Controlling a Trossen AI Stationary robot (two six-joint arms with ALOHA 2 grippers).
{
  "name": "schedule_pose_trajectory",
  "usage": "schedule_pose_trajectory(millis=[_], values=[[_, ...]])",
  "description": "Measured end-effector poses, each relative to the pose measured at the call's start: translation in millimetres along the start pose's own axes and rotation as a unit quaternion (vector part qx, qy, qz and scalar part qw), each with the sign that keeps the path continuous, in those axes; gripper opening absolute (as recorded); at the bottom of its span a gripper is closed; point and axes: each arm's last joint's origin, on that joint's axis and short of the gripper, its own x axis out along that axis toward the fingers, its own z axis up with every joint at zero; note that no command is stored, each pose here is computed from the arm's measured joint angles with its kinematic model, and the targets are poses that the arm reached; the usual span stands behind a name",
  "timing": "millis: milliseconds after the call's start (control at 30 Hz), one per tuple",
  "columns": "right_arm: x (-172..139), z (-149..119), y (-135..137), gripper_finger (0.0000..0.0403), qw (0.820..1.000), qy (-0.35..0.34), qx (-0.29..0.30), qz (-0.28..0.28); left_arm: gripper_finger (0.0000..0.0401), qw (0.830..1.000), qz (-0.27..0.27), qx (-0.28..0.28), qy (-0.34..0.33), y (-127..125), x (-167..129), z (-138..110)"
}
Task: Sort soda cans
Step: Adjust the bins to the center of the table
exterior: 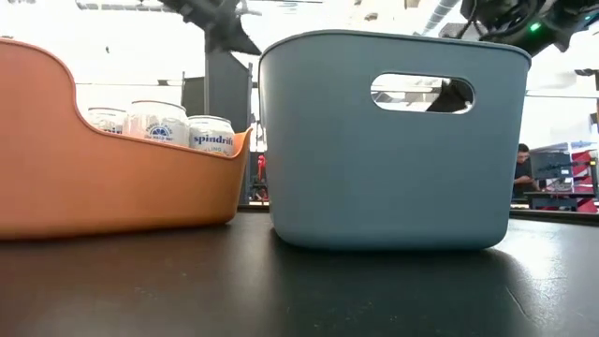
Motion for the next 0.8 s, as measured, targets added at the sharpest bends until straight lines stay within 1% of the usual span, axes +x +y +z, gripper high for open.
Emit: schedule_pose_trajectory(millis=[100,200,333,433,533,633,800], values=[[12.1,-6.0,-4.0,0.0000,0.999,0.035,-0.013,-0.008,0.0000,0.998,0.033,-0.053,0.007,-1.1,-16.1,-36.9],[26.8,-13.7,-5.7,0.0000,0.997,0.076,-0.014,-0.007,0.0000,0.994,0.044,-0.098,-0.011,-3.0,-29.8,-66.0],[39.3,-21.6,-9.6,0.0000,0.994,0.112,0.001,-0.016,0.0000,0.989,0.034,-0.136,-0.040,-7.3,-47.2,-89.9],[43.9,-27.9,-10.4,0.0000,0.990,0.140,0.020,-0.010,0.0000,0.987,0.028,-0.152,-0.041,-10.1,-56.7,-103.6],[43.4,-30.0,-9.1,0.0000,0.988,0.151,0.043,-0.001,0.0000,0.986,0.027,-0.161,-0.042,-11.7,-62.9,-113.3],[40.7,-26.7,-6.0,0.0000,0.989,0.137,0.049,0.004,0.0000,0.986,0.028,-0.161,-0.039,-12.8,-65.2,-121.5],[26.9,-9.5,-4.1,0.0000,0.996,0.071,0.054,0.012,0.0000,0.986,0.030,-0.164,-0.018,-14.3,-62.9,-134.3]])
